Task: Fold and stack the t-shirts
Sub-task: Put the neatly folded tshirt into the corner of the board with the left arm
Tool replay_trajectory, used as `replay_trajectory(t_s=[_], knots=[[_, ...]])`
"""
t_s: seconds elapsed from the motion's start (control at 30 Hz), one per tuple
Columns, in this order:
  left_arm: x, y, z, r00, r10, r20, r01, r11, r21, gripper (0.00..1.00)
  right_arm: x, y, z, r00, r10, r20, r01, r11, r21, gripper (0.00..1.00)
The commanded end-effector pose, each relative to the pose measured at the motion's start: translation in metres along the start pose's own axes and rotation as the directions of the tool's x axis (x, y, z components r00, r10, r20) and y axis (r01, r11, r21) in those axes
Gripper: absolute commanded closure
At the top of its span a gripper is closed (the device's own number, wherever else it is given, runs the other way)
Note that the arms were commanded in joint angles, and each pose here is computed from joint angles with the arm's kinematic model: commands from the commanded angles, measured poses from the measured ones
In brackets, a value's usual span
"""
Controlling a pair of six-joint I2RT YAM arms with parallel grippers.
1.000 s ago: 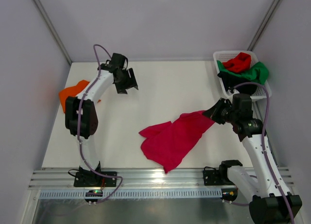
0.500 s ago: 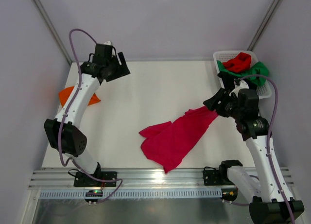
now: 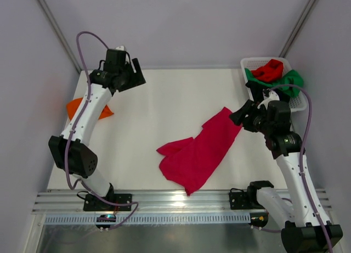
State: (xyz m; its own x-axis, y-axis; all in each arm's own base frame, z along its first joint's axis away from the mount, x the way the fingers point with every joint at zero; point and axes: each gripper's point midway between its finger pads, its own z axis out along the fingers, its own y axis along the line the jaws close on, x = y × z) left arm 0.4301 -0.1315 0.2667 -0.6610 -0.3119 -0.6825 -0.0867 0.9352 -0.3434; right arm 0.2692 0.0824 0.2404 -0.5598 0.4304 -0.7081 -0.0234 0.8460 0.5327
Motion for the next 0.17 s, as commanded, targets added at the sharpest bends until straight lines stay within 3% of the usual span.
replay_trajectory(t_s=[0.0,0.13], knots=[[-0.0156,-0.0027,-0.0162,0.998,0.015,0.055,-0.016,1.000,0.012,0.27,-0.0069,0.0059,0.0025,1.000,-0.003,0.030,0.004,0.999,-0.033,0.35],[-0.0126,-0.0016,-0.0141,0.999,0.012,0.047,-0.013,1.000,0.010,0.29,-0.0045,0.0032,0.0038,1.000,-0.008,0.019,0.009,1.000,-0.023,0.36]])
